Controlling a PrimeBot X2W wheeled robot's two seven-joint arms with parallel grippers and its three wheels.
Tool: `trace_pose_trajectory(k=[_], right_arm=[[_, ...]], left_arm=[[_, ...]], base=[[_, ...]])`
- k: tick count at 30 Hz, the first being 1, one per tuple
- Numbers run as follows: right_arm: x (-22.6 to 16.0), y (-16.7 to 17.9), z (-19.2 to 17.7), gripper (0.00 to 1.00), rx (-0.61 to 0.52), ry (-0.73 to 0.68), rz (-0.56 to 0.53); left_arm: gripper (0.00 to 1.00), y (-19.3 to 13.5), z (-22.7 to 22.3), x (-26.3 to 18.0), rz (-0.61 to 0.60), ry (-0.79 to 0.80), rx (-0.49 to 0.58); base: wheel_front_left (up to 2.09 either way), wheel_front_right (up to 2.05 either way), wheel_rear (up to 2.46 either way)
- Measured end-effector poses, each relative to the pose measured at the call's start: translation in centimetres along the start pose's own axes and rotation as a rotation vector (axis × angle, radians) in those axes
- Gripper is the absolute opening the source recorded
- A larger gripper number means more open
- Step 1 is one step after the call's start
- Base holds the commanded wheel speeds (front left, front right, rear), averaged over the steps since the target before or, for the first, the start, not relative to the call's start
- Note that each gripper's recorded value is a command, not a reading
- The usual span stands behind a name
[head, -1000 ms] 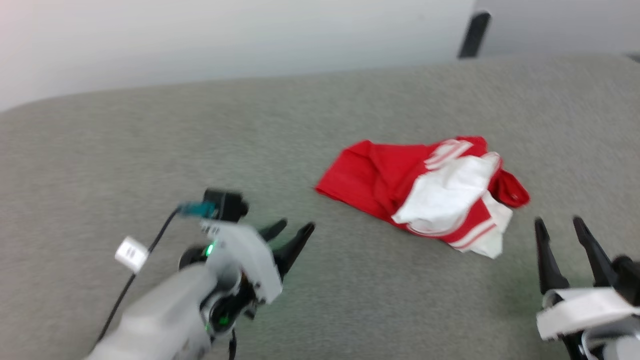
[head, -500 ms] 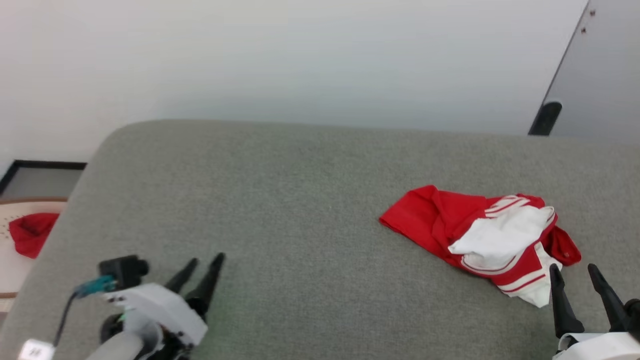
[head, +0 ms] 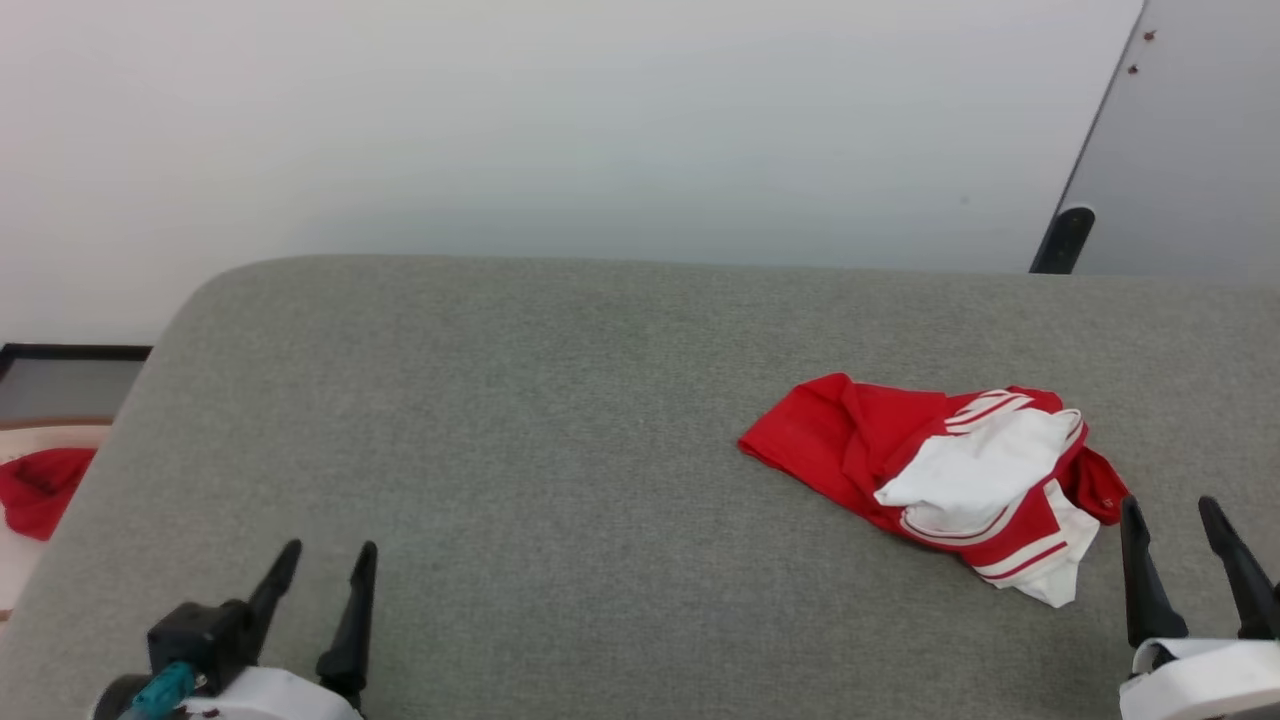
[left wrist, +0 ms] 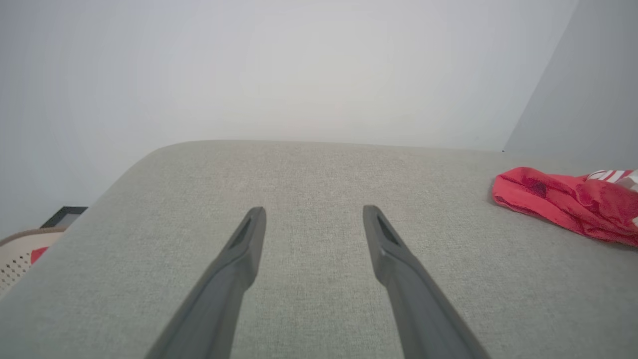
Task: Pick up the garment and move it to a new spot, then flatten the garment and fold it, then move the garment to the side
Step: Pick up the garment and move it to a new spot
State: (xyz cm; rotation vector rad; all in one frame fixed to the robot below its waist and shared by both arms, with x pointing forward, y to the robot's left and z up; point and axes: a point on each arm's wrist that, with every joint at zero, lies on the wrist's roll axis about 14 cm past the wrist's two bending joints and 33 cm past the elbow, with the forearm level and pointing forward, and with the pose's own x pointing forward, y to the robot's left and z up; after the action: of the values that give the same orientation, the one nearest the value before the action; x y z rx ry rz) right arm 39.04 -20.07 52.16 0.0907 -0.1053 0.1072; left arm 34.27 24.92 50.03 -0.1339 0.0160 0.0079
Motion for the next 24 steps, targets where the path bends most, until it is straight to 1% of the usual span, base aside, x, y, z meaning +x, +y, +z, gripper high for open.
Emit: trace_pose_trajectory(k=[1,3,4,5,8,15,24], right_arm=[[0.0,-0.1,0.3,1.00,0.000,-0.009,-0.003],[0.2,-0.1,0.9,1.00,0.002,-0.028,-0.005],[0.2,-0.1,1.1,1.00,0.003,-0.036,-0.007],[0.2,-0.1,1.3,1.00,0.004,-0.040,-0.008],[0.0,-0.2,1.5,1.00,0.008,-0.049,-0.014],[-0.6,0.2,0.0,1.00,0.030,-0.009,-0.026],[-0.8,0.4,-0.6,1.00,0.043,0.005,-0.029]], left_arm=[[1.00,-0.1,0.4,0.0,-0.004,-0.016,0.048],[1.00,-0.5,1.1,0.1,0.003,-0.052,0.049],[1.00,-0.7,1.2,0.0,-0.005,-0.059,0.074],[1.00,-0.9,1.3,-0.1,-0.010,-0.064,0.097],[1.00,-1.0,0.8,-0.4,-0.011,-0.058,0.108],[1.00,-1.1,-0.9,-1.0,0.015,-0.027,0.074],[1.00,-0.8,-1.0,-0.9,0.021,-0.030,0.088]], base=[[0.00,0.00,0.00],[0.00,0.00,0.00],[0.00,0.00,0.00],[0.00,0.00,0.00],[0.00,0.00,0.00],[0.00,0.00,0.00],[0.00,0.00,0.00]])
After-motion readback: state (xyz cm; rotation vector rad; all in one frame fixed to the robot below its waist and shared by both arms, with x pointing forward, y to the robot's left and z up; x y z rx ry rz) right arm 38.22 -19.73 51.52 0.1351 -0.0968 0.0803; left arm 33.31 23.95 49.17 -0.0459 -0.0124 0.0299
